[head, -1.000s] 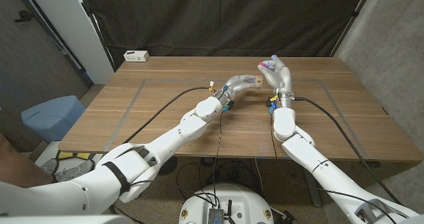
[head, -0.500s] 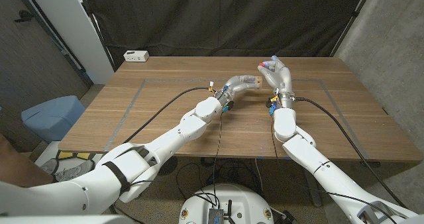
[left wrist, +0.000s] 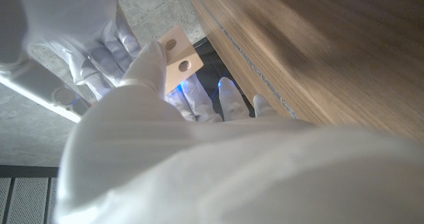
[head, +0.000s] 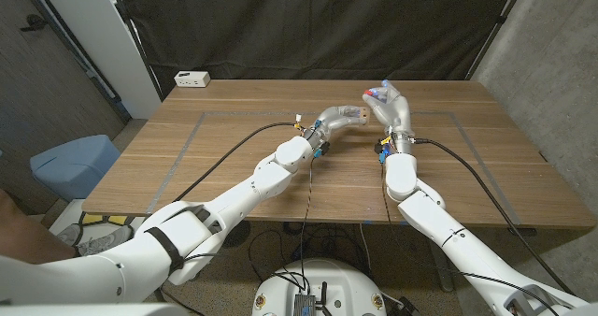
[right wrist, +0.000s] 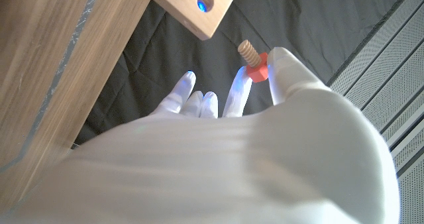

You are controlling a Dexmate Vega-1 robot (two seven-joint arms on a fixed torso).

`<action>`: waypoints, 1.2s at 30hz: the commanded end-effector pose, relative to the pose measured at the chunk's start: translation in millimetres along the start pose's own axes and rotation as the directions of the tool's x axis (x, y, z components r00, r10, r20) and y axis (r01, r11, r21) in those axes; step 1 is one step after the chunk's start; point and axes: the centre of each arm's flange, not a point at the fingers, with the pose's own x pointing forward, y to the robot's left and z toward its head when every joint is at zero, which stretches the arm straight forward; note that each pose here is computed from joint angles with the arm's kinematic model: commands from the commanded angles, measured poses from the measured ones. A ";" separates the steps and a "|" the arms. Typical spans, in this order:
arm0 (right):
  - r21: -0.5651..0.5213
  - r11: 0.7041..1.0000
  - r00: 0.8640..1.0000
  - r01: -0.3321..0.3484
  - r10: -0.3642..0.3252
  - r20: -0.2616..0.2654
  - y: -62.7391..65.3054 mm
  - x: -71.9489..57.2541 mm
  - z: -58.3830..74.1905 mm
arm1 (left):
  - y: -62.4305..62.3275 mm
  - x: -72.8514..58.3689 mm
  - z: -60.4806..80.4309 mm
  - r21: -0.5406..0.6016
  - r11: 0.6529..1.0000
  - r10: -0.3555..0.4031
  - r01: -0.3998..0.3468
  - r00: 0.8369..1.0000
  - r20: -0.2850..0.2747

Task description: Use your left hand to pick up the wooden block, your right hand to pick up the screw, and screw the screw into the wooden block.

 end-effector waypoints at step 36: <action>0.011 1.000 1.000 0.020 -0.020 -0.021 -1.0 -18.4 -8.9 | -9.2 -5.3 5.4 0.011 1.000 -0.009 0.009 1.000 0.007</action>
